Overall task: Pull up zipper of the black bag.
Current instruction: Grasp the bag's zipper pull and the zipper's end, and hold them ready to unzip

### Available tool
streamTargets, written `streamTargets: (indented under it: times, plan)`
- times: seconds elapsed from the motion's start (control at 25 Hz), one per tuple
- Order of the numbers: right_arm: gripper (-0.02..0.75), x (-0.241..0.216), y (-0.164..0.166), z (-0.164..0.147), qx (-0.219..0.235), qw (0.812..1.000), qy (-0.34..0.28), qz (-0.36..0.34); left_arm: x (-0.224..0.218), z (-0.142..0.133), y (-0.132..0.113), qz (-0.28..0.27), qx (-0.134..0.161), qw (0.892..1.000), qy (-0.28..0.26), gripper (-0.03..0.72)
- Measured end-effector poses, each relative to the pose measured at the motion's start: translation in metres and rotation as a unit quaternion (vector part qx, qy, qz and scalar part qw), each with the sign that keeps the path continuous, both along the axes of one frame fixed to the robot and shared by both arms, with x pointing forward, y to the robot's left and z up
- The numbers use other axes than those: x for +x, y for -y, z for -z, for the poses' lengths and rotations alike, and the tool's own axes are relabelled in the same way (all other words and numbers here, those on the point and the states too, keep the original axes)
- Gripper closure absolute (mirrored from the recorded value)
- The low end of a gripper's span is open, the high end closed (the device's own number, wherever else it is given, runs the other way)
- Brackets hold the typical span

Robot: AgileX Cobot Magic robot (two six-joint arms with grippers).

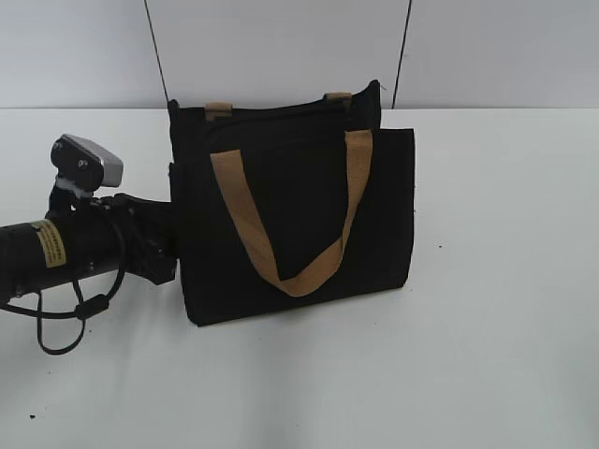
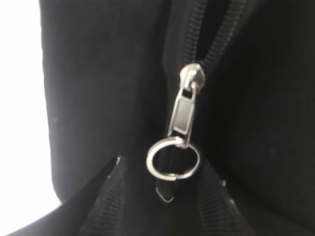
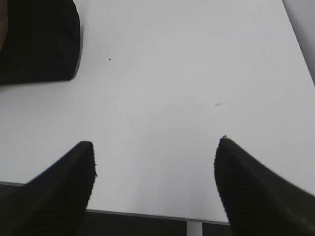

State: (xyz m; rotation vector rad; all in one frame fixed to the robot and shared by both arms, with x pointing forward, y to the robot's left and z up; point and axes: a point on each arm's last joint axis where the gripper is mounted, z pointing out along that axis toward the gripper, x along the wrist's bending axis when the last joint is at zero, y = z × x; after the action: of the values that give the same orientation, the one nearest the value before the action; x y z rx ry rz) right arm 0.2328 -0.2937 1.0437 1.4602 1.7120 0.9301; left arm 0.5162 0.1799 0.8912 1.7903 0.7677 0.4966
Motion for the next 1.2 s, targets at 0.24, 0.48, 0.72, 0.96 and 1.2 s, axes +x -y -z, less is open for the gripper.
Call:
streamTargets:
  times: [0.24,0.48,0.72,0.96,1.2]
  plan:
    - [0.16,0.0,0.0,0.0,0.0,1.0,0.0,0.0,0.001,0.012,0.002,0.014,0.006,1.0,-0.017,0.319]
    - [0.16,0.0,0.0,0.0,0.0,1.0,0.0,0.0,0.001,0.013,0.003,0.016,-0.007,1.0,-0.016,0.398]
    - [0.16,0.0,0.0,0.0,0.0,1.0,0.0,0.0,0.001,0.009,0.005,0.018,-0.026,0.999,-0.006,0.615]
    - [0.16,0.0,0.0,0.0,0.0,1.0,0.0,0.0,0.002,-0.008,0.002,0.0,-0.04,0.999,-0.012,0.683]
    - [0.16,0.0,0.0,0.0,0.0,1.0,0.0,0.0,-0.008,-0.074,-0.009,-0.033,0.003,0.998,0.048,0.683]
